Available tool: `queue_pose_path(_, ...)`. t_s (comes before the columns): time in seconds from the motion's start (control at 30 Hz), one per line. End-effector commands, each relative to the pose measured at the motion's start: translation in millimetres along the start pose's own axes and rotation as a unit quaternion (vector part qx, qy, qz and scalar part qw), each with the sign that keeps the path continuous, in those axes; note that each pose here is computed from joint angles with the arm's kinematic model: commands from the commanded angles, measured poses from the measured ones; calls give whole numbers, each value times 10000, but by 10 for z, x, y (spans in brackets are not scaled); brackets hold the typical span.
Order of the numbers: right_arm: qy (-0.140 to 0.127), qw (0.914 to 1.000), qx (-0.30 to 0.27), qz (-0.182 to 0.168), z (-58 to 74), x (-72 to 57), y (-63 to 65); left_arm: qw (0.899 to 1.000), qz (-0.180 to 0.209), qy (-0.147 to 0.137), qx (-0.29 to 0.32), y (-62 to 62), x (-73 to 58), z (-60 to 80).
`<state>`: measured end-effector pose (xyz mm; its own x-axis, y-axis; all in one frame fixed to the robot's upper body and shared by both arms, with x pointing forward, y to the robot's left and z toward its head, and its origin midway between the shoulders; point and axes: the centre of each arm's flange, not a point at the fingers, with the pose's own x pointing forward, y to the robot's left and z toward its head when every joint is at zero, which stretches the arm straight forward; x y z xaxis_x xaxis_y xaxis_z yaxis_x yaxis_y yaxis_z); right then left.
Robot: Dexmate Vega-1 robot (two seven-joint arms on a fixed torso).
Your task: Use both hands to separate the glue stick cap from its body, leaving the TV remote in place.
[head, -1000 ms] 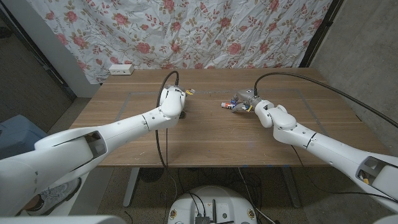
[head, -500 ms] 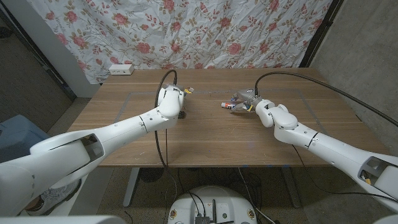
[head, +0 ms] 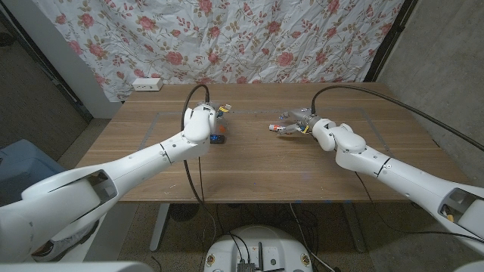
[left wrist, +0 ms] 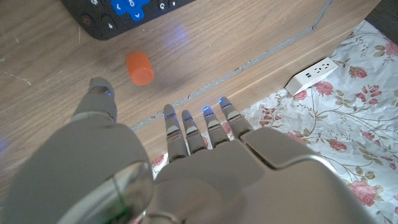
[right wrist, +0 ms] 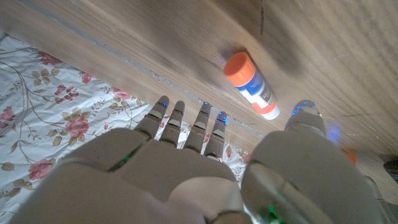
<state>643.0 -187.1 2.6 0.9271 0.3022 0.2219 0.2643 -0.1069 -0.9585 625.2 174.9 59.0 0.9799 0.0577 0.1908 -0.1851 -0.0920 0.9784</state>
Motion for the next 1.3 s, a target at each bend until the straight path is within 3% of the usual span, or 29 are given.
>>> queue_pose_path(0.03,-50,9997,245,45,-56,14,-62,9985,53,-238,-483,-10,-6,-174)
queue_pose_path(0.57,-239,9956,903,55,-183,34,-110,9878,391,-471,-1432,-100,23,-384)
queue_pose_path(0.77,-297,9896,1403,-83,-262,48,-106,9769,533,-446,-2019,-141,22,-496)
queue_pose_path(1.0,-300,9807,1917,-248,-348,42,-91,9590,681,-608,-2684,-197,32,-654)
queue_pose_path(1.13,-239,9787,2018,-288,-367,29,-88,9538,734,-584,-2854,-229,57,-672)
queue_pose_path(1.3,-208,9713,2328,-445,-390,-4,-48,9394,859,-621,-3261,-311,59,-674)
